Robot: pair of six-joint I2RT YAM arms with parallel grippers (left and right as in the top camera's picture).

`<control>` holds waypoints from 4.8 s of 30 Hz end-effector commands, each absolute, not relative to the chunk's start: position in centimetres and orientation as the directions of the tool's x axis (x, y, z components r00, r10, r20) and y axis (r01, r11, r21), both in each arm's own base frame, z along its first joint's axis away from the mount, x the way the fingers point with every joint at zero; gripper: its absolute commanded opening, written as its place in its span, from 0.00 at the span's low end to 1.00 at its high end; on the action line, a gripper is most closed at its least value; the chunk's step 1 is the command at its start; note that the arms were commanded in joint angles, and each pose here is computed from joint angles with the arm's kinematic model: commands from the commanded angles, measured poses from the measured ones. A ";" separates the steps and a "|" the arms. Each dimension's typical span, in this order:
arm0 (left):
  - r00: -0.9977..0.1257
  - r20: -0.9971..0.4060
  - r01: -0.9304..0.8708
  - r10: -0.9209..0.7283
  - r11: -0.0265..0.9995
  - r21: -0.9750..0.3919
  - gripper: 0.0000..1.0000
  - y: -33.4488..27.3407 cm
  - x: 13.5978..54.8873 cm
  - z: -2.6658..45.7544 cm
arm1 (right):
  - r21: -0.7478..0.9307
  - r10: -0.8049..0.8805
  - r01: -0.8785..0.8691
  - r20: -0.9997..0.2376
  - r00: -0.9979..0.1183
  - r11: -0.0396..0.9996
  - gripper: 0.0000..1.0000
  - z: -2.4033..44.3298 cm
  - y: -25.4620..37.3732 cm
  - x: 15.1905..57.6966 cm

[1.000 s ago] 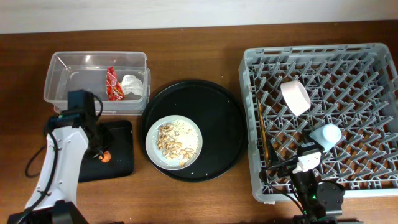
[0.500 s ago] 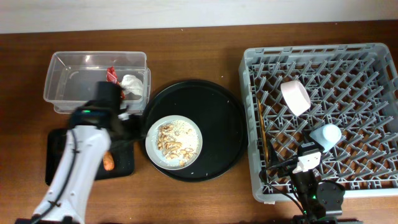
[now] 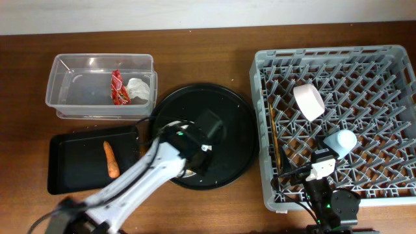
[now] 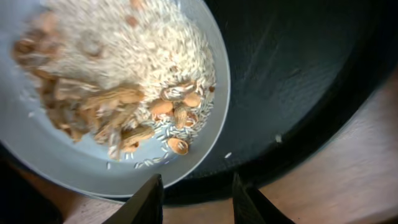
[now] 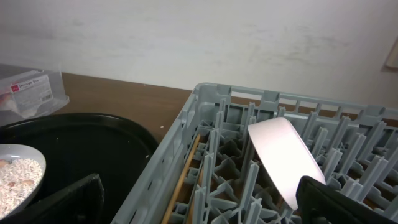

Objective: Sort waste into correct bins and load items into the dishwasher rack
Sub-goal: 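Grasp the rim of the white plate with the left gripper, then carry the plate over the black tray and tip the food scraps out, then carry the empty white plate to the dish rack with the left gripper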

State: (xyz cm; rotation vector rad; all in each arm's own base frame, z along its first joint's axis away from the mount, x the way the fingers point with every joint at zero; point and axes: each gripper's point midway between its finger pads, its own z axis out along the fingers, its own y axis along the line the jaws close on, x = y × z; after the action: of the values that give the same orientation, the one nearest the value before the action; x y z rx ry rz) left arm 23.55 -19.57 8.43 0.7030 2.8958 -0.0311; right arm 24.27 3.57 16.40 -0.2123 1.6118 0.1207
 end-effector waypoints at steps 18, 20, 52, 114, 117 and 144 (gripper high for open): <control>-0.807 0.079 0.589 0.585 0.808 0.024 0.32 -19.3 21.8 0.1 | -0.055 -0.065 -0.212 -0.997 -0.041 0.976 0.98 16.2 3.5 24.3; -0.807 0.074 0.589 0.586 0.808 0.024 0.21 -19.3 21.9 0.1 | -0.055 -0.065 -0.212 -0.997 -0.041 0.976 0.98 16.2 3.5 24.3; -0.983 -0.055 0.158 0.176 0.958 0.240 0.00 -14.6 28.9 12.5 | -0.055 -0.065 -0.212 -0.997 -0.041 0.976 0.98 16.2 3.5 24.3; -0.675 -0.493 0.129 -0.549 0.571 -0.811 0.00 5.6 24.0 23.5 | -0.055 -0.065 -0.212 -0.997 -0.041 0.976 0.98 16.2 3.5 24.3; -0.643 -0.523 0.165 -0.559 0.566 -0.808 0.00 5.8 24.5 24.1 | -0.055 -0.065 -0.212 -0.997 -0.041 0.976 0.98 16.2 3.5 24.3; -0.637 -0.768 0.699 -0.068 0.369 -0.613 0.00 -14.7 33.1 28.8 | -0.055 -0.065 -0.212 -0.997 -0.041 0.976 0.98 16.2 3.5 24.3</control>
State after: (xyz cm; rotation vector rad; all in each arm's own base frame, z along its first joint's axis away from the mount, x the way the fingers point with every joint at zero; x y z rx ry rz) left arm 31.33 -10.15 27.71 0.6803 1.7432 -1.2588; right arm 24.27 3.55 16.39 -0.2113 1.6123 0.1204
